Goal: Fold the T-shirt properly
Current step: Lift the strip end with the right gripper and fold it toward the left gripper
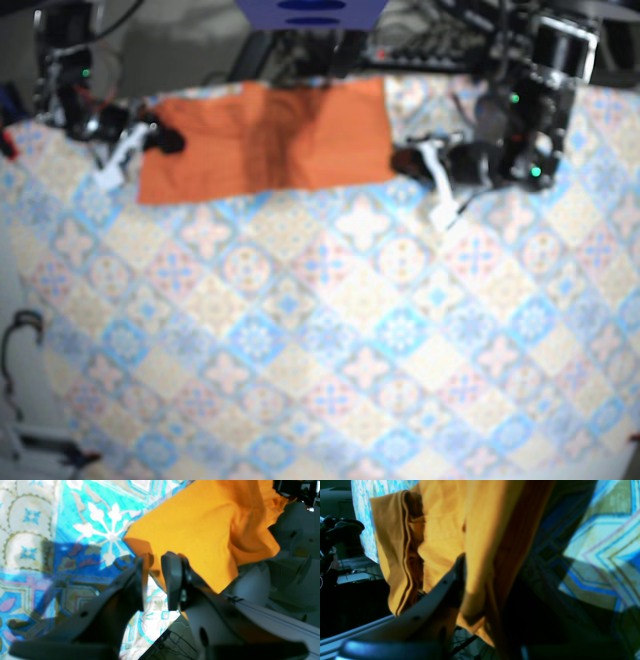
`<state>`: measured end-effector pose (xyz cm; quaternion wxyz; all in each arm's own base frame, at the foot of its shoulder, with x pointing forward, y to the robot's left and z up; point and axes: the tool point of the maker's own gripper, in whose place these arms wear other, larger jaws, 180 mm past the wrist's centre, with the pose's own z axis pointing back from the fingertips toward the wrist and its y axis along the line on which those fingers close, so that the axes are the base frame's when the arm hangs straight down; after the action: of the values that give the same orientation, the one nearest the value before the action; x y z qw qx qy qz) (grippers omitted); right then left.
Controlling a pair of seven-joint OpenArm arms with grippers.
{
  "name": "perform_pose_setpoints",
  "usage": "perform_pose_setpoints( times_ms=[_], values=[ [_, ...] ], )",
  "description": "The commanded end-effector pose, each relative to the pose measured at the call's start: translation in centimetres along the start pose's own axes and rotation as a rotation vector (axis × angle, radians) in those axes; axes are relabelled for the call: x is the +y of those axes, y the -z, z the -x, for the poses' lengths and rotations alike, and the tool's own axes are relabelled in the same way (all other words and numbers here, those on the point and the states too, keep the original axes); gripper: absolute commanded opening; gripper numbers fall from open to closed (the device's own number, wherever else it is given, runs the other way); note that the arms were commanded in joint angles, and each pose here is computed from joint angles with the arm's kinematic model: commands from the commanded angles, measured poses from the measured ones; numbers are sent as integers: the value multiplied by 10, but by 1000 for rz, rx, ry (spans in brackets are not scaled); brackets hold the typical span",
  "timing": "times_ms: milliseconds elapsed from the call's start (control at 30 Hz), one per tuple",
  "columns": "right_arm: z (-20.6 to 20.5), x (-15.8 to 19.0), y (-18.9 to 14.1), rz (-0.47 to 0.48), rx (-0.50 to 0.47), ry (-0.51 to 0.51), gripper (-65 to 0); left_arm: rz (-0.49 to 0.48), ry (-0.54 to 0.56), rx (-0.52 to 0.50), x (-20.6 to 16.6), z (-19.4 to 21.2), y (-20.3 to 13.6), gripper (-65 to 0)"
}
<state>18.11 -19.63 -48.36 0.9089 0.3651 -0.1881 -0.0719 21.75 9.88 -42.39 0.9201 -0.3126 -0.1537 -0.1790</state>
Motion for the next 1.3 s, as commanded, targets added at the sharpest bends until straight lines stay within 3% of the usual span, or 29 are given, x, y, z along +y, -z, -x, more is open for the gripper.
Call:
perform_pose_setpoints(
  times_ms=[0, 100, 500, 733, 1100, 1267],
  values=[
    [0, -5, -4, 25, 16, -16, -599, 6, 22, -33, -2, -11, -6, -514],
    [-7, 0, -5, 20, 0, -39, -649, 5, 23, -32, -1, -11, -6, -514],
    [-48, 69, -17, -54, -83, -321, -650, 4, 25, -31, -1, -11, -6, -514],
    [-55, 103, -23, -94, -114, -430, -650, 2, 24, -30, -1, -11, -6, -514],
    [-36, 155, -17, -195, -107, -527, -650, 4, 25, -26, -1, -10, -5, -514],
    [-30, 171, -5, -241, -125, -493, -650, 4, 25, -5, -1, -6, -5, -514]
  ],
)
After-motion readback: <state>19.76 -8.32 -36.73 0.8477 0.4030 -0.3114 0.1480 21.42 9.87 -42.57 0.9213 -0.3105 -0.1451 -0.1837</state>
